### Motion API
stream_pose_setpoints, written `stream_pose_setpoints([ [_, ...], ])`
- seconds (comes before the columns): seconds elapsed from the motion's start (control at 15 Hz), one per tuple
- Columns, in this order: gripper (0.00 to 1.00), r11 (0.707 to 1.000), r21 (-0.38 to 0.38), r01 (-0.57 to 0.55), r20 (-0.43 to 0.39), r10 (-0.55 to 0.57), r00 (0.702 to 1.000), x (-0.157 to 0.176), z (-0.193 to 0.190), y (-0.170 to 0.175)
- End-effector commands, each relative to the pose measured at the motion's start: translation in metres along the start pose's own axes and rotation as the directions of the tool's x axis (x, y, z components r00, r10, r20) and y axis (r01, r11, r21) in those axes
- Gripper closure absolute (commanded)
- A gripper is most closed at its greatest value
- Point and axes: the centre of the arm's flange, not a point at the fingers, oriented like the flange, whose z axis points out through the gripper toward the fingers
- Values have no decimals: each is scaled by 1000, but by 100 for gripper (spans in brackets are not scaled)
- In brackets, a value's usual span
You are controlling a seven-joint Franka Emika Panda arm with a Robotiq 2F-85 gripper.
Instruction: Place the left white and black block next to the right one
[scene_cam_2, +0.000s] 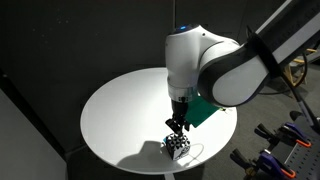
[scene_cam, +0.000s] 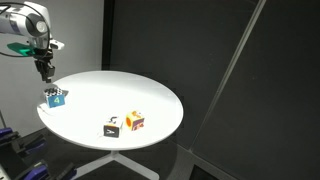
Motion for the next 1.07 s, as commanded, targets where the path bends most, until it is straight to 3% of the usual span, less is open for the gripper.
stream_pose_setpoints([
  [0.0, 32, 1000, 2, -5, -3, 5, 1000, 0, -1, 1],
  [0.27, 1, 1000, -1, -11, -6, 11, 1000, 0, -1, 2],
  [1.0, 0, 999, -15, -49, 30, 49, 998, 6, 37, 0],
])
